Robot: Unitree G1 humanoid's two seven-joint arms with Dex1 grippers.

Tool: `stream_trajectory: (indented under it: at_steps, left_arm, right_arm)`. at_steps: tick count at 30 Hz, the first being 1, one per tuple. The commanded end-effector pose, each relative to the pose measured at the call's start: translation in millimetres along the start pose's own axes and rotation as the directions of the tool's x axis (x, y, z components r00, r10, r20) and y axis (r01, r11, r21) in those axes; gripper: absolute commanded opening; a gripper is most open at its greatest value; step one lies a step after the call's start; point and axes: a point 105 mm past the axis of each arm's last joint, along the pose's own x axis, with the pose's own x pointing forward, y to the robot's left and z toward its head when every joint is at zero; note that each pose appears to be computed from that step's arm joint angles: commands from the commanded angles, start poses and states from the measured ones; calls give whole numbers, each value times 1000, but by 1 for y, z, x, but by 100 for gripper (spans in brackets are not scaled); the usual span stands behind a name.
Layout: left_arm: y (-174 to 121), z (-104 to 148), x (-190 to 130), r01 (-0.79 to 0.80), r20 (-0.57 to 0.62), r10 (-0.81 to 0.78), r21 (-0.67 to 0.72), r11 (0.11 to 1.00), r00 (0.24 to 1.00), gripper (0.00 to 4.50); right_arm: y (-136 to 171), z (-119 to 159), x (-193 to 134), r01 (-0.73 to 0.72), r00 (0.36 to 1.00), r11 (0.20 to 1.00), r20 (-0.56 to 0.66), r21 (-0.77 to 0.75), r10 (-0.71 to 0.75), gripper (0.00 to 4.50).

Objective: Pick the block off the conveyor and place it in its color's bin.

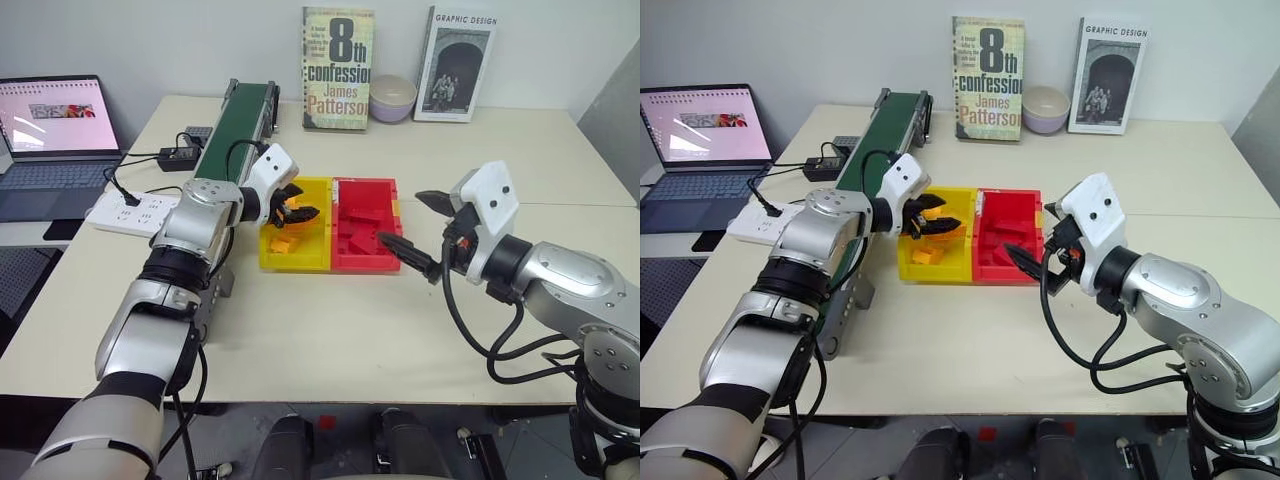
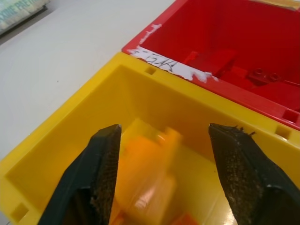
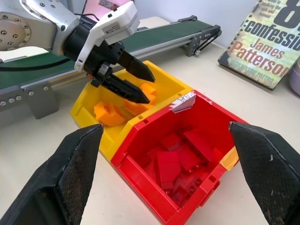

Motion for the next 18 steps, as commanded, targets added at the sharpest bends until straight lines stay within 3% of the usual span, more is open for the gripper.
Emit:
stream_trajectory:
  at_steps: [1, 4, 13, 18]
  left_arm:
    - [18, 30, -20, -61, 90, 58, 31, 998, 994, 398]
    - [24, 24, -38, -90, 77, 87, 35, 995, 993, 449]
    - [8, -5, -116, -113, -19, 115, 85, 990, 993, 449]
    - [-12, -10, -136, -104, -21, 105, 50, 993, 994, 449]
  right_arm:
    - [-4, 14, -1, -2, 999, 1000, 45, -25, 3, 450]
    - [-6, 17, 1, -32, 998, 999, 45, -36, 34, 450]
    - [-22, 22, 6, -158, 986, 987, 53, -34, 160, 450]
    - [-27, 15, 14, -196, 979, 980, 56, -26, 197, 450]
